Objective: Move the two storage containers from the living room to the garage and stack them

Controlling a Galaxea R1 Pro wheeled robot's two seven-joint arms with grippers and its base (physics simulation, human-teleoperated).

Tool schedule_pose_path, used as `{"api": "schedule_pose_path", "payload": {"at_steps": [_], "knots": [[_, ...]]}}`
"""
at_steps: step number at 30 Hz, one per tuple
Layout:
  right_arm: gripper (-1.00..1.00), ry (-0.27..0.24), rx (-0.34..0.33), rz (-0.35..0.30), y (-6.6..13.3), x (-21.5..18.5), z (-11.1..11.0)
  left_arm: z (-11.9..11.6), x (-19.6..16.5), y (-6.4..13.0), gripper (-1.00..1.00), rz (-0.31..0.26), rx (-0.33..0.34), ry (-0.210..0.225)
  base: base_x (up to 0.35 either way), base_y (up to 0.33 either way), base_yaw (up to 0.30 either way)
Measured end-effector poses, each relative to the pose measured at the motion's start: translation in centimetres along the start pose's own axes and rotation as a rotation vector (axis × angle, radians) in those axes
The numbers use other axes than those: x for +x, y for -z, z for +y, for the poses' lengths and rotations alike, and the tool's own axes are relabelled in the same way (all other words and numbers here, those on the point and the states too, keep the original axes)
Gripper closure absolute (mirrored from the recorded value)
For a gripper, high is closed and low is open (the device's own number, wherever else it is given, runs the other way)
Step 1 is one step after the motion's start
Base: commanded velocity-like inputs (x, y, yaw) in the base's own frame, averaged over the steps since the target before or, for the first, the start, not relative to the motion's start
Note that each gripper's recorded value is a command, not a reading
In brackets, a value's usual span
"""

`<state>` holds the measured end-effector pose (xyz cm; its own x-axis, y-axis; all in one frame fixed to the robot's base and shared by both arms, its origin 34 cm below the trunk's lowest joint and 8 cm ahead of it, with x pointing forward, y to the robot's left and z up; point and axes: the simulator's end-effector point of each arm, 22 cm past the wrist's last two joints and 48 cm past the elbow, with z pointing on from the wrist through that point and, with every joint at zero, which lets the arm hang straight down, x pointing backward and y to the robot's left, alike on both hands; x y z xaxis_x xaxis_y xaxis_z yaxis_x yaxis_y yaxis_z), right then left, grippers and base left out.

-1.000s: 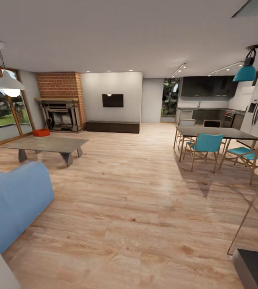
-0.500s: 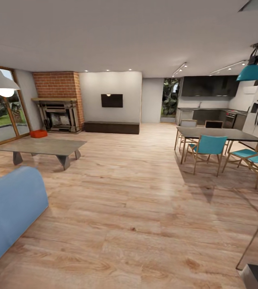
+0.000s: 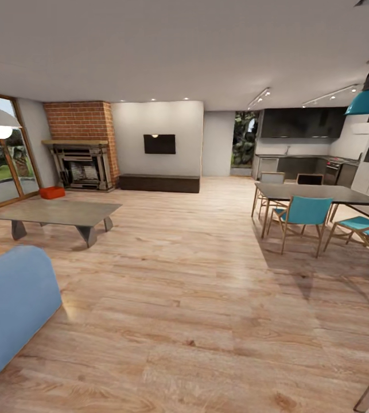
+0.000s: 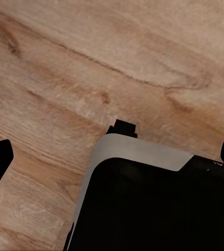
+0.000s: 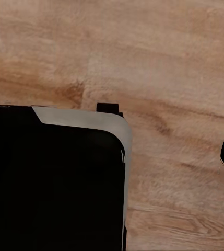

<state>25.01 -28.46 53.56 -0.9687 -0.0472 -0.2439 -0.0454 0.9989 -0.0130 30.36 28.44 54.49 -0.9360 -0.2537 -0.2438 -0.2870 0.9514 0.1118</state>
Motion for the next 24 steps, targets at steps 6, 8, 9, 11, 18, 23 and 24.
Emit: {"api": "schedule_pose_path", "payload": {"at_steps": [6, 8, 9, 11, 18, 23, 24], "knots": [[-1.0, 0.0, 0.0, 0.001, 0.0, 0.03, 0.0, 0.03, -0.01, 0.0, -1.0, 0.0, 0.0, 0.0, 0.323, 0.0, 0.0], [-1.0, 0.0, 0.0, 0.0, 0.0, 0.0, 0.0, 0.03, -0.02, 0.0, -1.0, 0.0, 0.0, 0.0, 0.323, 0.0, 0.0], [-1.0, 0.0, 0.0, 0.0, 0.0, 0.01, 0.0, 0.03, -0.02, 0.0, -1.0, 0.0, 0.0, 0.0, 0.323, 0.0, 0.0], [-1.0, 0.0, 0.0, 0.0, 0.0, 0.0, 0.0, 0.03, -0.02, 0.0, -1.0, 0.0, 0.0, -0.001, 0.323, 0.0, 0.0], [-1.0, 0.0, 0.0, 0.001, 0.0, 0.01, 0.0, 0.03, -0.05, 0.0, -1.0, -0.002, 0.0, 0.0, 0.323, 0.0, 0.0], [-1.0, 0.0, 0.0, 0.0, 0.0, 0.0, 0.0, 0.03, -0.02, 0.0, -1.0, -0.001, 0.0, 0.0, 0.323, 0.0, 0.0], [-1.0, 0.0, 0.0, 0.0, 0.0, -0.02, 0.0, 0.03, -0.02, 0.0, -1.0, 0.0, 0.0, 0.0, 0.323, 0.0, 0.0]]}}
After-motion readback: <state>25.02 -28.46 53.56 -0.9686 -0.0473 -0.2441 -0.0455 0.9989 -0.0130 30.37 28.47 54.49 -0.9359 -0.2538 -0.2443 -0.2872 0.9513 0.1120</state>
